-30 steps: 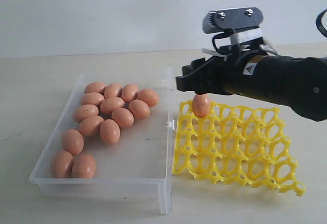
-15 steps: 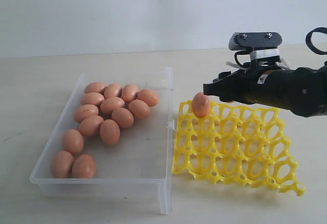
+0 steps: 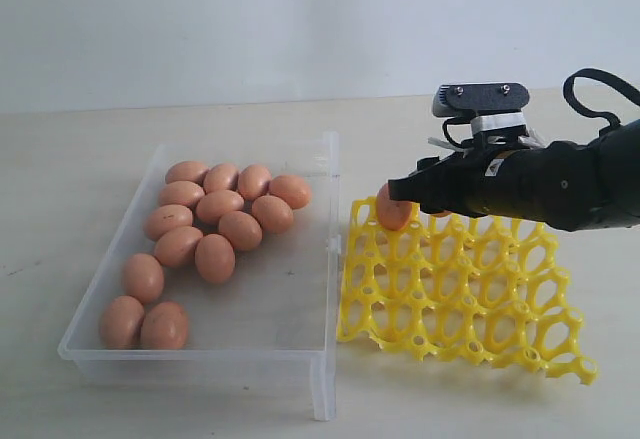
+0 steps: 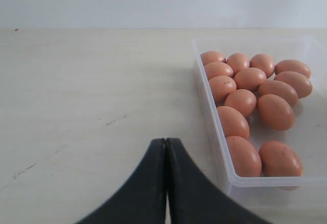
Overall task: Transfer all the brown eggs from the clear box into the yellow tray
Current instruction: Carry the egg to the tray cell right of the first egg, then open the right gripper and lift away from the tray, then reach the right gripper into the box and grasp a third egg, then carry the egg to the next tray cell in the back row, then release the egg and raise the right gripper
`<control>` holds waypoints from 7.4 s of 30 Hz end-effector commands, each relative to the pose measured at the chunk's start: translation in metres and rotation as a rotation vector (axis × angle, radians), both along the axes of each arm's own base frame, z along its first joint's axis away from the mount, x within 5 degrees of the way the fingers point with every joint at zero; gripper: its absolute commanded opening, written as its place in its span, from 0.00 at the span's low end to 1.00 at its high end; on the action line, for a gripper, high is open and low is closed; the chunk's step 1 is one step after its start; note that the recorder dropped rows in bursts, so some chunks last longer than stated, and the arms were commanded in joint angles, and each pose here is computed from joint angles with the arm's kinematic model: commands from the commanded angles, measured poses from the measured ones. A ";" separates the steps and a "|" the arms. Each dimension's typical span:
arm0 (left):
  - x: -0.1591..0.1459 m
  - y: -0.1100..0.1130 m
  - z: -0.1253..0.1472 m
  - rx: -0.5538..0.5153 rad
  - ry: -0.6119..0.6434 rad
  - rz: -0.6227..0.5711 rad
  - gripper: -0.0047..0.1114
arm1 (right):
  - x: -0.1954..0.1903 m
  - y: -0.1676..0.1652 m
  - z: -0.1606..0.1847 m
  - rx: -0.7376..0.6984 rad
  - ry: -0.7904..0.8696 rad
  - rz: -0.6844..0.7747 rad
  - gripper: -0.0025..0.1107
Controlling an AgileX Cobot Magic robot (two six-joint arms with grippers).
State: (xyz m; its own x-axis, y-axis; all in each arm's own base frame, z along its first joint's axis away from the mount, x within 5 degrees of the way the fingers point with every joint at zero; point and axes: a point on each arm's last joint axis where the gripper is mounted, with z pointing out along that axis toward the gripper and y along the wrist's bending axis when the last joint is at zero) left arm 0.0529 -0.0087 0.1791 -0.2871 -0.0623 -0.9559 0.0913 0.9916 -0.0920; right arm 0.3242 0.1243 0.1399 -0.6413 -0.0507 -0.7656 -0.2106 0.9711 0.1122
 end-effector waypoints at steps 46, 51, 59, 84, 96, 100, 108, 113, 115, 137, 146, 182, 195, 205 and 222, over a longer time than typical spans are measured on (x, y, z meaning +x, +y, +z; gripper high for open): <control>0.000 0.000 0.002 -0.001 -0.014 0.001 0.04 | -0.004 0.022 0.063 0.000 -0.013 0.126 0.51; 0.000 0.000 0.002 -0.001 -0.014 0.001 0.04 | -0.017 0.062 0.107 0.003 0.074 0.274 0.51; 0.000 0.000 0.002 -0.001 -0.014 0.001 0.04 | -0.024 0.139 0.102 -0.004 0.267 0.524 0.51; 0.000 0.000 0.002 -0.001 -0.014 0.001 0.04 | 0.002 0.236 0.005 0.132 0.800 0.613 0.51; 0.000 0.000 0.002 -0.001 -0.014 0.001 0.04 | -0.004 0.245 -0.017 0.090 0.807 0.615 0.51; 0.000 0.000 0.002 -0.001 -0.014 0.001 0.04 | -0.003 0.245 -0.027 0.089 0.809 0.601 0.51; 0.000 0.000 0.002 -0.001 -0.014 0.001 0.04 | -0.001 0.243 -0.030 0.030 0.773 0.640 0.06; 0.000 0.000 0.002 -0.001 -0.014 0.001 0.04 | 0.003 0.238 0.020 -0.049 0.572 0.693 0.02; 0.000 0.000 0.002 -0.001 -0.014 0.001 0.04 | 0.003 0.236 0.041 -0.075 0.502 0.707 0.02; 0.000 0.000 0.002 -0.001 -0.014 0.001 0.04 | -0.043 0.060 0.082 0.031 -0.219 0.250 0.02; 0.000 0.000 0.002 -0.001 -0.014 0.001 0.04 | -0.016 -0.009 0.061 0.004 -0.146 0.012 0.02; 0.000 0.000 0.002 -0.001 -0.014 0.001 0.04 | 0.000 -0.035 -0.008 -0.044 0.083 -0.080 0.02; 0.000 0.000 0.002 -0.001 -0.014 0.001 0.04 | 0.000 -0.035 -0.008 -0.045 0.086 -0.078 0.05; 0.000 0.000 0.002 -0.001 -0.014 0.001 0.04 | -0.002 -0.035 0.008 -0.030 0.049 -0.076 0.58; 0.000 0.000 0.002 -0.001 -0.014 0.001 0.04 | -0.018 0.007 0.065 0.033 -0.023 0.069 0.51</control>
State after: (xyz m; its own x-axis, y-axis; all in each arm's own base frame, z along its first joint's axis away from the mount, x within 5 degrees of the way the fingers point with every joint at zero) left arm 0.0529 -0.0087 0.1791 -0.2871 -0.0623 -0.9559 0.0913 0.9916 -0.0920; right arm 0.3114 0.1094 0.1914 -0.6088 -0.0250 -0.7929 -0.2035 0.9710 0.1256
